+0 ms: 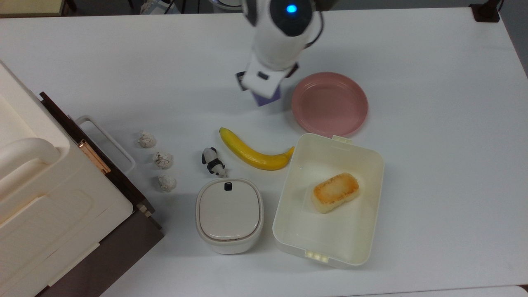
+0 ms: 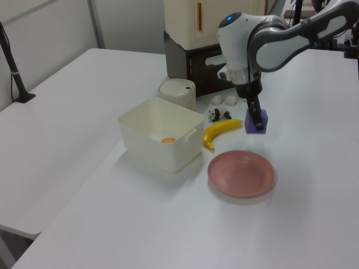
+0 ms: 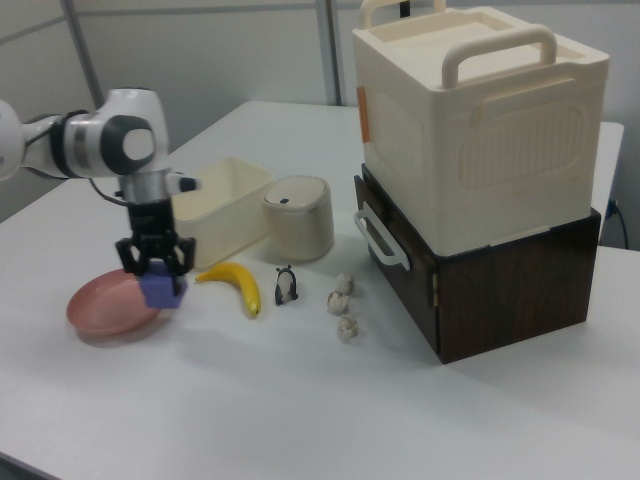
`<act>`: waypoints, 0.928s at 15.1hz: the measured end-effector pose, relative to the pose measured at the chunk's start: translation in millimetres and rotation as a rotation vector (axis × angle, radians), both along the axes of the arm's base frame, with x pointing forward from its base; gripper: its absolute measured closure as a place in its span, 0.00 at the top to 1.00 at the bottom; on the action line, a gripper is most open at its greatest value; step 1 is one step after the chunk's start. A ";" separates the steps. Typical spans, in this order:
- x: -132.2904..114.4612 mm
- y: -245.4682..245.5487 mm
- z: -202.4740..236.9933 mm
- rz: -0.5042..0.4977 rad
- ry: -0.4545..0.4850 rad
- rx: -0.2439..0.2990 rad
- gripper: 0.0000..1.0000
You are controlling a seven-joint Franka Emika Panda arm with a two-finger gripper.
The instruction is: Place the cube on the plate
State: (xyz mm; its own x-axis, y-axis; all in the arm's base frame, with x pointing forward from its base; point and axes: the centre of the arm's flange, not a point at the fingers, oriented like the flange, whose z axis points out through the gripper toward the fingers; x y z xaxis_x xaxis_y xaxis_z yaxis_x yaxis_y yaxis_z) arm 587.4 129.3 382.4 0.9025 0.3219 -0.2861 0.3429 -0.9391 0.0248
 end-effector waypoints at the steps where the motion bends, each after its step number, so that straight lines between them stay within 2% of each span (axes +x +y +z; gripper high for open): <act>1: -3.9 18.1 0.6 -0.021 -0.005 -0.001 0.56; 4: -18.8 70.7 0.7 -0.069 -0.018 -0.020 0.56; 7: -25.2 98.6 5.6 -0.102 -0.027 -0.007 0.58; 10: -15.1 105.2 13.2 -0.175 -0.058 -0.013 0.84; 11: -11.2 107.0 16.9 -0.193 -0.070 -0.013 0.99; 14: -7.6 108.6 20.6 -0.211 -0.082 -0.013 1.00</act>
State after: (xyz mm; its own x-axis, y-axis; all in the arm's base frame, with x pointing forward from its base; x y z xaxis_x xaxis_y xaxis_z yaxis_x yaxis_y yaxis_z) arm 579.8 237.9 403.0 0.9699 0.1204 -0.2118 0.1352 -0.9892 0.0569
